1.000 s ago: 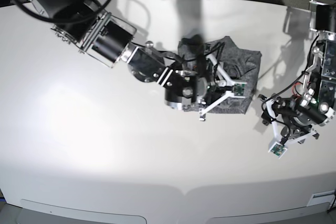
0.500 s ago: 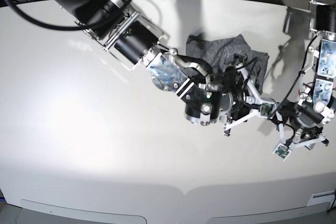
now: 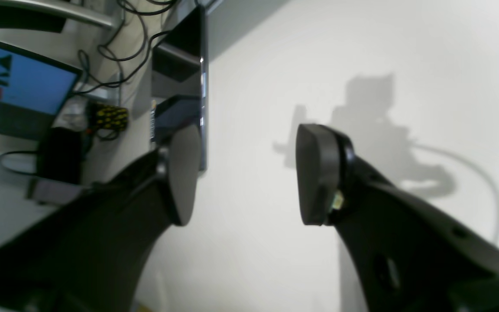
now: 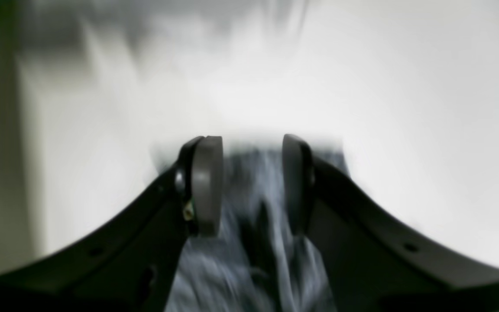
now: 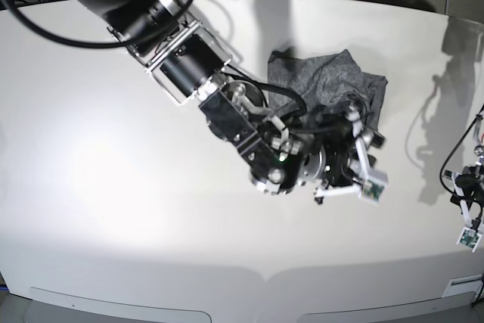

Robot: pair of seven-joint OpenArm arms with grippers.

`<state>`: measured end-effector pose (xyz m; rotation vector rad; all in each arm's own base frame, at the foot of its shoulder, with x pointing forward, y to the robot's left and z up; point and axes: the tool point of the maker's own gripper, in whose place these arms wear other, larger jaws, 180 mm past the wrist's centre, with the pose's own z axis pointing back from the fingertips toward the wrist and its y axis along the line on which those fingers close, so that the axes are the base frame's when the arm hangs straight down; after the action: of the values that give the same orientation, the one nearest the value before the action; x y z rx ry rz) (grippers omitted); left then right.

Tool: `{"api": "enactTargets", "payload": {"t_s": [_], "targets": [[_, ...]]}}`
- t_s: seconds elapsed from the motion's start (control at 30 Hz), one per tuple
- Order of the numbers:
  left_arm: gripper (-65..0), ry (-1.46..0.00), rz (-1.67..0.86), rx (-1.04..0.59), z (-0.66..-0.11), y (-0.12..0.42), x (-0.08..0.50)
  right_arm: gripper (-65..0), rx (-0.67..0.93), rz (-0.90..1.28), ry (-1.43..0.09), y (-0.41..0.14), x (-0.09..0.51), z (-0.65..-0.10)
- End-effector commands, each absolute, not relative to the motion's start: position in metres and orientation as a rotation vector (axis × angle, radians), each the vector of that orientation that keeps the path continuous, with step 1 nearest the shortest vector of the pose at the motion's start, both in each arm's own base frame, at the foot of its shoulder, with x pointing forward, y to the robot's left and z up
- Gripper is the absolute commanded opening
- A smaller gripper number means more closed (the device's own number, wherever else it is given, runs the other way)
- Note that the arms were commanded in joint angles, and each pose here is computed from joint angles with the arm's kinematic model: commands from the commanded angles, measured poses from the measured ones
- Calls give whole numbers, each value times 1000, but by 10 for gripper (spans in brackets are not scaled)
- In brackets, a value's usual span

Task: Fold the T-shirt properly
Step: 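Grasp the bundle edge with the right gripper and pull it outward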

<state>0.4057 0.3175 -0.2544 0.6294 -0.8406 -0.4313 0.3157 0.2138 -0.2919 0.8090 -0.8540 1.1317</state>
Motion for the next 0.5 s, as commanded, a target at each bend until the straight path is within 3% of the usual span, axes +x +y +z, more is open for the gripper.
{"api": "enactTargets", "payload": {"t_s": [0.0, 0.13, 0.27, 0.47], "targets": [[-306, -901, -420, 649, -232, 321, 414, -419, 849, 1123, -925, 222, 324, -263], [-306, -902, -412, 609, -235, 317, 413, -419, 786, 1076, -869, 202, 341, -269], [-306, -897, -410, 609, -236, 317, 413, -419, 630, 1105, -702, 171, 350, -289], [-307, -903, -397, 540, -241, 309, 413, -419, 622, 1149, -560, 155, 337, -301]]}}
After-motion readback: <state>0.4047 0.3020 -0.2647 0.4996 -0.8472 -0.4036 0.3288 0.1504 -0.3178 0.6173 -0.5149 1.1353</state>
